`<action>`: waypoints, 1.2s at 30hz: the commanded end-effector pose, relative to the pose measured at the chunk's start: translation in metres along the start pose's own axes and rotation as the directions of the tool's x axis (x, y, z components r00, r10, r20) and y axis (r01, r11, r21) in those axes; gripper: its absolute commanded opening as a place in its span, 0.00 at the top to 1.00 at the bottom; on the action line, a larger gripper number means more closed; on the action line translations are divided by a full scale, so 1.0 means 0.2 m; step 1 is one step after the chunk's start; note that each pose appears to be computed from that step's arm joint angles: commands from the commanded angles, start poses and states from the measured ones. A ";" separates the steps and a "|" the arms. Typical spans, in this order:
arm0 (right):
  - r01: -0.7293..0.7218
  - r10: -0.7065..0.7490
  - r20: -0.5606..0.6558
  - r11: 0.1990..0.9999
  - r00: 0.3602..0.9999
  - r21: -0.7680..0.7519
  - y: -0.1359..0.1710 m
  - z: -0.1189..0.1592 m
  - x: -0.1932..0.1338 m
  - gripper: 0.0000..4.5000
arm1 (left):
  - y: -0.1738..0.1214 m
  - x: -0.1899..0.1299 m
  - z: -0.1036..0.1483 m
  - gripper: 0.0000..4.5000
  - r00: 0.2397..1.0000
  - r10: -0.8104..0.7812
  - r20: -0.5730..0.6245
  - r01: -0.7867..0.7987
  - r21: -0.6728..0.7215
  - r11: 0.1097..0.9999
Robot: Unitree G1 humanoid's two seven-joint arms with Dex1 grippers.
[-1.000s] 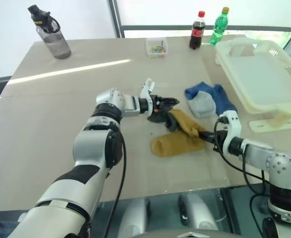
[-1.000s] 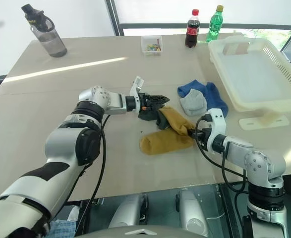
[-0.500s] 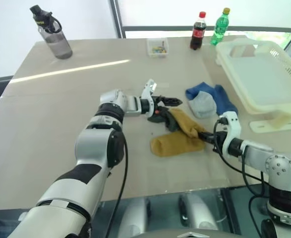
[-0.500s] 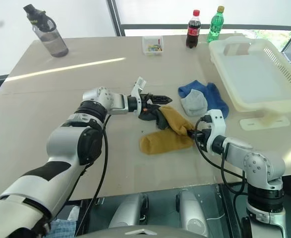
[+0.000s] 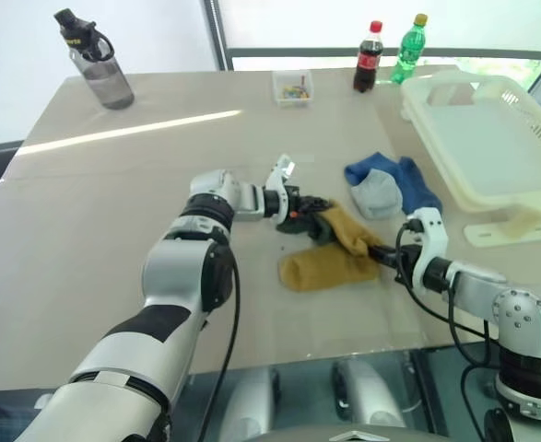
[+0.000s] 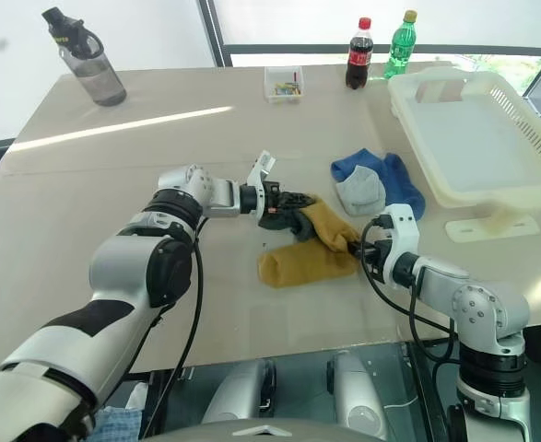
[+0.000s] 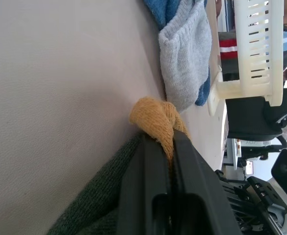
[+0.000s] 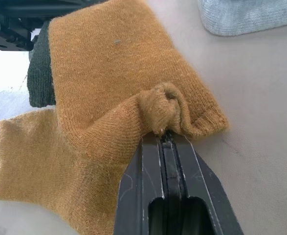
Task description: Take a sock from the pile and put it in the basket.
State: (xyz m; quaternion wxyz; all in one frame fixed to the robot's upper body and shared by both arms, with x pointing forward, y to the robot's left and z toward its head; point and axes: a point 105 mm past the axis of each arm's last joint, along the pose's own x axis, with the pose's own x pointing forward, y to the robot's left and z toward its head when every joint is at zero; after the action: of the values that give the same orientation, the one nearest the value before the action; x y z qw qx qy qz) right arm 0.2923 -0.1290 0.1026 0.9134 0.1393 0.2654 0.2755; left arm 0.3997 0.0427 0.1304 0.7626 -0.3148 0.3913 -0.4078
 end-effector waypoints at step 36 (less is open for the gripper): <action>-0.174 0.208 0.158 0.964 0.965 -0.201 0.20 0.31 -0.14 1.00 | -0.31 -0.55 -0.24 0.98 0.912 -0.076 0.402 -0.100 0.400 0.911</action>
State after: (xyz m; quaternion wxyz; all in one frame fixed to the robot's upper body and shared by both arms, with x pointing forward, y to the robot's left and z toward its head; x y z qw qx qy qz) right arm 0.2947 -0.1241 0.1712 0.9173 0.1129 0.1555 0.3487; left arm 0.3046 0.0992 0.1754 0.8541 -0.2532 0.1839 -0.4155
